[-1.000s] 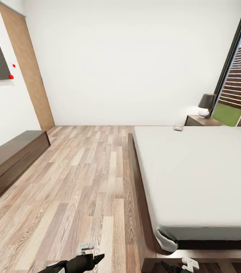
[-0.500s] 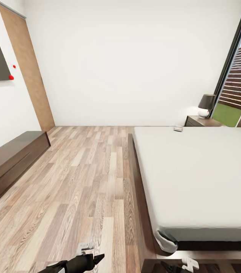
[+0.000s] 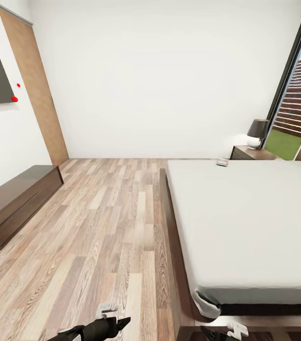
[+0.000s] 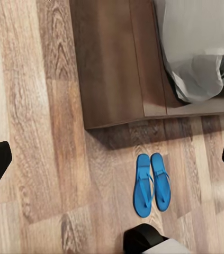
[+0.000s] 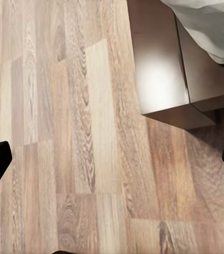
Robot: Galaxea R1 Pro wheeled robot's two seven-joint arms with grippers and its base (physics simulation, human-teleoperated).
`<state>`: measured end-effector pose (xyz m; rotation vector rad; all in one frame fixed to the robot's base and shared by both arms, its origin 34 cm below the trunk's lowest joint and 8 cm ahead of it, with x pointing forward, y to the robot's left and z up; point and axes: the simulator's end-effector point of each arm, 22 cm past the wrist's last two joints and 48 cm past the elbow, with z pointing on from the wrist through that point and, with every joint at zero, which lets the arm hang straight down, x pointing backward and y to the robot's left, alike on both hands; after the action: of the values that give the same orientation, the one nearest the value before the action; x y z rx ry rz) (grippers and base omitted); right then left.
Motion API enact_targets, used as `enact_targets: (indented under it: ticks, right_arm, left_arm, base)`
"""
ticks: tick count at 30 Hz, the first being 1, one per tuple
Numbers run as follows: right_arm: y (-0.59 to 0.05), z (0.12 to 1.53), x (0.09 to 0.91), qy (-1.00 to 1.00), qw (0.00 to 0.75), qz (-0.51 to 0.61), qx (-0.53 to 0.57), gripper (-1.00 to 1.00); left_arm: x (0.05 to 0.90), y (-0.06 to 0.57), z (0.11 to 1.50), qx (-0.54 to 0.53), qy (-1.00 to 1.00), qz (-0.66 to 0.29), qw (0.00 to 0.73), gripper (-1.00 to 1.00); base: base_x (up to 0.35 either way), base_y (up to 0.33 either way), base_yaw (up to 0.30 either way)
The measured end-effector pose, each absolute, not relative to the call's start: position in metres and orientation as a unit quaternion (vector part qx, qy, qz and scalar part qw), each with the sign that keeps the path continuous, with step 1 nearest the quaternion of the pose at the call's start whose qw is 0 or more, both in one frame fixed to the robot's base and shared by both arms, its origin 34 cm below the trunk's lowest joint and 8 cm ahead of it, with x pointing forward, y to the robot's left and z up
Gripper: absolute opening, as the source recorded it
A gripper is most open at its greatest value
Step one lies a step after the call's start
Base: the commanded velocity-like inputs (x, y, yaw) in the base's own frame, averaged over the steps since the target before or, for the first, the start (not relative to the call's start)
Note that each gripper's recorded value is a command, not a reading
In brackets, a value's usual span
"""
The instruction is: In the bedroom, move the book from the bed onto either nightstand, and place the two sandals side by side next to the bed.
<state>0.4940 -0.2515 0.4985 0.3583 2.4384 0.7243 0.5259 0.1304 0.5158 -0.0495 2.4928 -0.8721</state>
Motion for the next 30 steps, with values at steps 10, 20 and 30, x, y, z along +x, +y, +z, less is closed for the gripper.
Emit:
enact_targets:
  ticks: [10,20,30]
  right_arm:
    - [-0.2511,0.504,0.4945,0.911,0.282,0.271,0.134,1.0]
    - [-0.251,0.5038,0.4942,0.911,0.282,0.271,0.133,1.0]
    - [-0.251,0.5038,0.4942,0.911,0.282,0.271,0.133,1.0]
  left_arm:
    - [0.5264,0.13,0.5215,-0.018,0.914,-0.321,0.248,1.0]
    - [0.5263,0.1301,0.5215,-0.018,0.914,-0.321,0.248,1.0]
    - [0.5262,0.1301,0.5214,-0.018,0.914,-0.32,0.247,1.0]
  base:
    - [0.0,0.0,0.063]
    - [0.0,0.0,0.274]
    - [0.0,0.0,0.286]
